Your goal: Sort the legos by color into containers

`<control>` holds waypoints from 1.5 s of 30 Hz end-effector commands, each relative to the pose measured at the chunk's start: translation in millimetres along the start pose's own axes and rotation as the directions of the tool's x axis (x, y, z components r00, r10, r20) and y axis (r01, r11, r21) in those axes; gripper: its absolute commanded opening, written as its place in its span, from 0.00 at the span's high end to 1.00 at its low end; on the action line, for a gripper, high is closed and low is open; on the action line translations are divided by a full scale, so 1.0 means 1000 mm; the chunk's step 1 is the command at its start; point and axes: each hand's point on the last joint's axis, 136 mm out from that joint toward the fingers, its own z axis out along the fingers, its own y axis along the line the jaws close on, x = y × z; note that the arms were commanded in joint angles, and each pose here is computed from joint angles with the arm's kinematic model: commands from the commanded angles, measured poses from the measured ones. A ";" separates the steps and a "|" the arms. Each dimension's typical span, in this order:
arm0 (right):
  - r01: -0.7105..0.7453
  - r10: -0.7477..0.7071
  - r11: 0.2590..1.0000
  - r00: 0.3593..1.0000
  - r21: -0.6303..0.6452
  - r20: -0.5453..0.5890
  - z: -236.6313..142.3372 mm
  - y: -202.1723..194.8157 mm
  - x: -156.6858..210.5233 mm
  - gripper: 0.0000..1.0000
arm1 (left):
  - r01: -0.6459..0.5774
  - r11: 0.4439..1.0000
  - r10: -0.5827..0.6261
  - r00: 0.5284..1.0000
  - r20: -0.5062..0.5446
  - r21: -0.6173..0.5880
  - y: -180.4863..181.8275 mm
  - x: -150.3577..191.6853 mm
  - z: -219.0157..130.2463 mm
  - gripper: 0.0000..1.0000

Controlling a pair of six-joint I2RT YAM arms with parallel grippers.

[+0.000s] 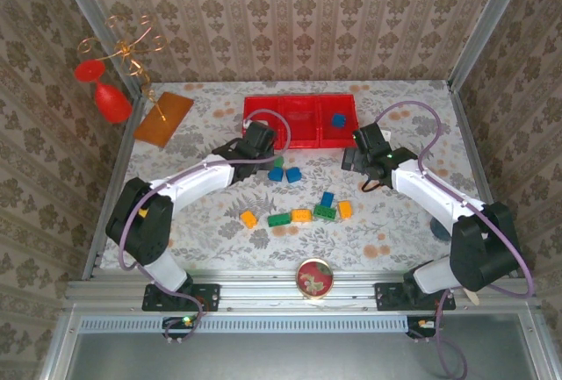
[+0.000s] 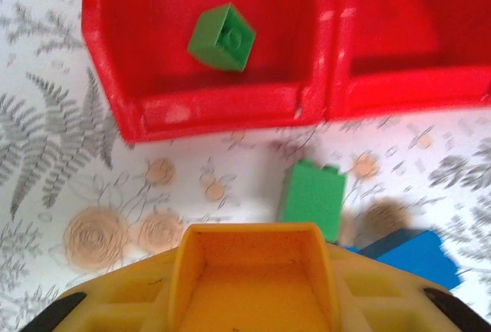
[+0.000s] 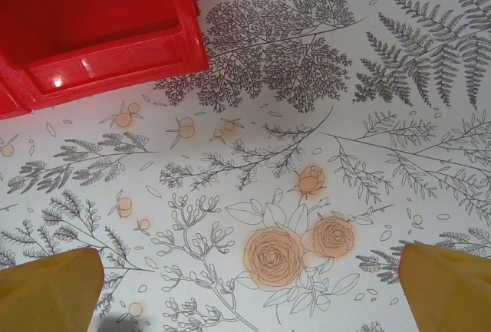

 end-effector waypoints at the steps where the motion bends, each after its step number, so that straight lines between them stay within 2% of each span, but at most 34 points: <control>1: -0.025 0.024 0.999 1.000 0.031 0.014 -0.005 -0.008 0.002 0.00 | -0.047 0.996 0.044 0.998 0.050 0.069 -0.027 -0.025 -0.002 0.68; 10: -0.029 0.029 0.999 1.000 0.042 -0.004 -0.002 -0.012 0.009 0.00 | -0.101 0.982 0.080 0.988 0.129 0.161 -0.077 -0.076 0.017 0.68; 18: -0.048 0.048 0.999 0.999 0.023 0.009 -0.010 -0.013 0.009 0.00 | -0.138 0.974 0.112 0.982 0.150 0.178 -0.103 -0.099 0.049 0.67; 32: -0.054 0.054 0.998 0.998 0.012 -0.006 -0.007 -0.012 0.014 0.00 | -0.137 0.982 0.122 0.986 0.115 0.132 -0.104 -0.104 0.099 0.63; 45: -0.056 0.056 0.998 0.998 0.010 -0.011 -0.008 -0.012 0.016 0.00 | -0.140 0.983 0.131 0.988 0.083 0.119 -0.097 -0.099 0.108 0.53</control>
